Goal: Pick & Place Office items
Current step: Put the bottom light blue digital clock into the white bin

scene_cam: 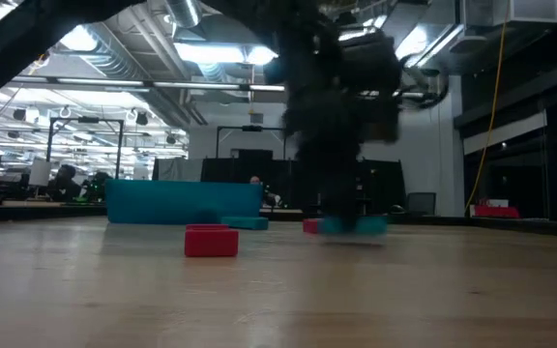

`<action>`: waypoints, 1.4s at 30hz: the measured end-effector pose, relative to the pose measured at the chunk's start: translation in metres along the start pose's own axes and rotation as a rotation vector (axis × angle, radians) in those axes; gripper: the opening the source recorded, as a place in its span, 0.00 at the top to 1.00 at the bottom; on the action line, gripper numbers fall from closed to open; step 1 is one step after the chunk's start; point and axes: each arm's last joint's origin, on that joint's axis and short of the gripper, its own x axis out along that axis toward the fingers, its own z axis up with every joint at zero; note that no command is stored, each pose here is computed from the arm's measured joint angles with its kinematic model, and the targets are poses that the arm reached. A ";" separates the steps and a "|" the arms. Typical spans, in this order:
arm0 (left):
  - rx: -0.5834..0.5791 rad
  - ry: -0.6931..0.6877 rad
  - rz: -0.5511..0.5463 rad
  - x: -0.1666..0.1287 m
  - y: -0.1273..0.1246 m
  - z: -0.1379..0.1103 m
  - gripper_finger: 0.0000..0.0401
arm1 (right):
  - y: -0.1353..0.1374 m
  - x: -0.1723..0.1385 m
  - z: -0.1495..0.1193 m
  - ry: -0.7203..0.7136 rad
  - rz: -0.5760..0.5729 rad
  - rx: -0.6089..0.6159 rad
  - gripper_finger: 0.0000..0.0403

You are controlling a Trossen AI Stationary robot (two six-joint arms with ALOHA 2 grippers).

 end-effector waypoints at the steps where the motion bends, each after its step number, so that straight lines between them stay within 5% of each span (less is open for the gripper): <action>1: -0.005 -0.043 -0.014 -0.008 0.002 0.008 0.65 | 0.000 0.000 0.000 0.000 0.000 0.000 0.25; 10: 0.068 -0.514 -0.076 -0.113 0.000 0.078 0.65 | 0.000 0.000 0.000 0.003 0.013 0.005 0.25; 16: 0.167 -0.747 -0.172 -0.126 -0.032 0.105 0.66 | 0.001 0.000 0.000 0.007 0.026 0.006 0.25; 30: 0.170 -0.783 -0.417 -0.022 -0.092 0.126 0.66 | 0.001 0.000 0.000 0.007 0.027 0.013 0.25; 42: 0.048 -0.674 -0.415 0.035 -0.068 0.114 0.66 | 0.001 0.000 0.000 0.007 0.025 0.039 0.25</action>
